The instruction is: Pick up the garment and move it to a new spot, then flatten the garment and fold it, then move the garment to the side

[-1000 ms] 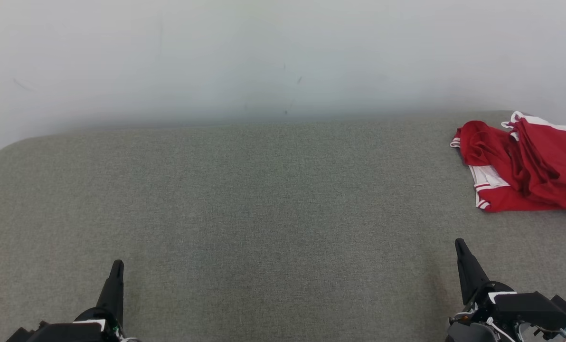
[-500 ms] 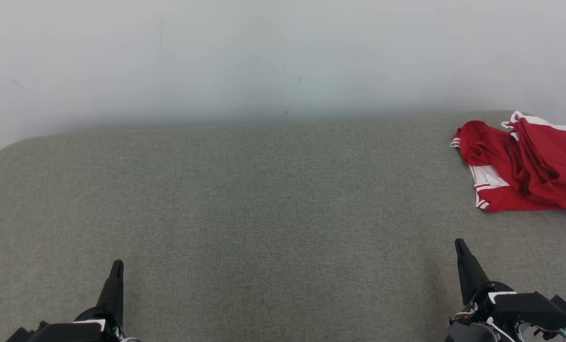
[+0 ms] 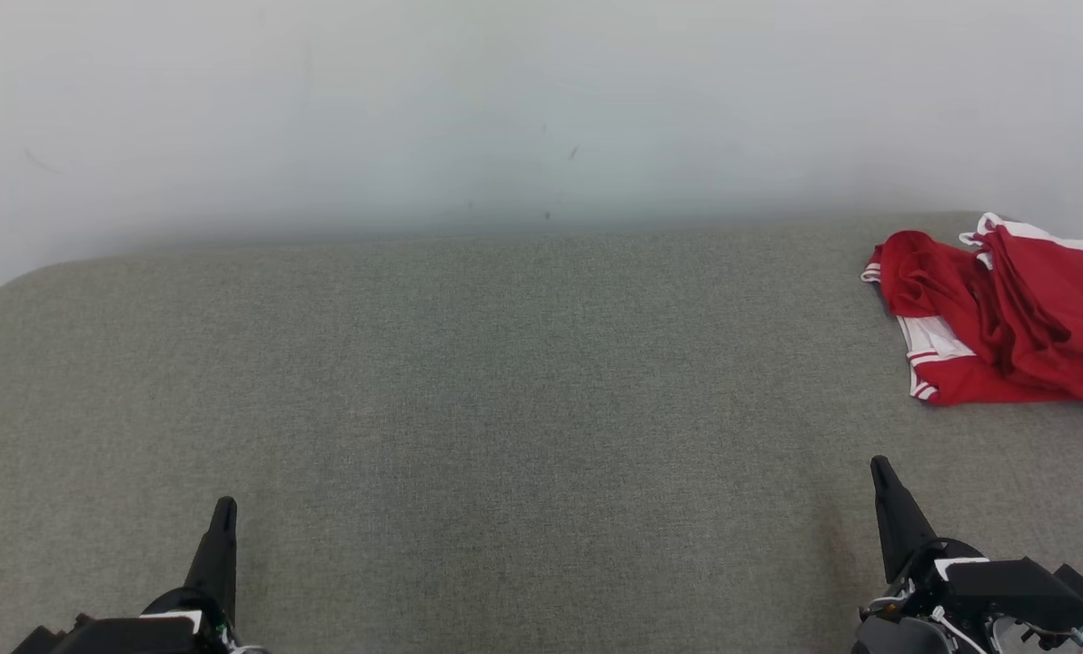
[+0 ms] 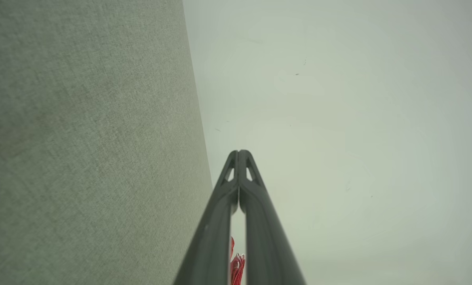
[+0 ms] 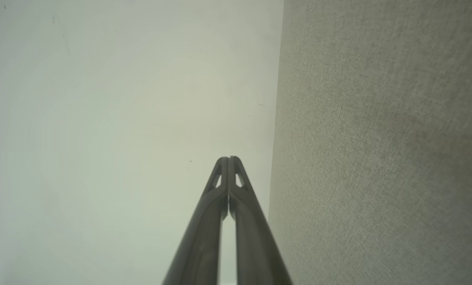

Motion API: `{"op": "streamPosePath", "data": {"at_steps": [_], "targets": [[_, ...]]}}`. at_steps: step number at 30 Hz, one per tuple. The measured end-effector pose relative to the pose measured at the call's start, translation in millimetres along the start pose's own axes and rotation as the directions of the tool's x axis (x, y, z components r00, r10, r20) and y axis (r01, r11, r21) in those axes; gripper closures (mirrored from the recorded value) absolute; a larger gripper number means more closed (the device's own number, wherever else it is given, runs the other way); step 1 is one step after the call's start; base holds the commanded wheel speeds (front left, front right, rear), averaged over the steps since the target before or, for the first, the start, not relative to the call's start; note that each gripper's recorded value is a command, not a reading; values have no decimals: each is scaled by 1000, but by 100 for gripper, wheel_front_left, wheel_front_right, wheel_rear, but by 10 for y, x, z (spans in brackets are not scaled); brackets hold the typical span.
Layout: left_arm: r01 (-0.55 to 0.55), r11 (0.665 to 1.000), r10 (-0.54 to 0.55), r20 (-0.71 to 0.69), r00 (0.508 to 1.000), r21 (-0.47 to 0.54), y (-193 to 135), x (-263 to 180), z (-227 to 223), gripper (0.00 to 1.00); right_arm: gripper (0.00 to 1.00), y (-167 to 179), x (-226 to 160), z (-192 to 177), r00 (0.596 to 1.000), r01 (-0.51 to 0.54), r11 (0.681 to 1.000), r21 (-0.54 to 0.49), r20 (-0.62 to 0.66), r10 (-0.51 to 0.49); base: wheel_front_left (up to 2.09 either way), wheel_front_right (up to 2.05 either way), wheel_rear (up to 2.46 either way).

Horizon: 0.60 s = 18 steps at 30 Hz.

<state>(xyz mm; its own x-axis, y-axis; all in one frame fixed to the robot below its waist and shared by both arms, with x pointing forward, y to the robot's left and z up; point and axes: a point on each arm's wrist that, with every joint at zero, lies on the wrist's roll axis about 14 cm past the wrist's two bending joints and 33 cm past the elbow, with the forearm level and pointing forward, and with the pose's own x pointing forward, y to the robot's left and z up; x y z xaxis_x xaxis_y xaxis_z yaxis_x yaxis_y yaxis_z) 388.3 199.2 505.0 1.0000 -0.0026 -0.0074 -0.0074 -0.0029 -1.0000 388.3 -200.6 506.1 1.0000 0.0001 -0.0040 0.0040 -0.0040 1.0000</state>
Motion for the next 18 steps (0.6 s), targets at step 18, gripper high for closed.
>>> {"op": "streamPosePath", "data": {"at_steps": [18], "targets": [[0, 1000, 0, 0, 1000, 0, 0, 0, 0, 100, 100, 0, 0, 2, 1000, 0, 1000, 1, 1, 0, 0, 0, 0]]}}
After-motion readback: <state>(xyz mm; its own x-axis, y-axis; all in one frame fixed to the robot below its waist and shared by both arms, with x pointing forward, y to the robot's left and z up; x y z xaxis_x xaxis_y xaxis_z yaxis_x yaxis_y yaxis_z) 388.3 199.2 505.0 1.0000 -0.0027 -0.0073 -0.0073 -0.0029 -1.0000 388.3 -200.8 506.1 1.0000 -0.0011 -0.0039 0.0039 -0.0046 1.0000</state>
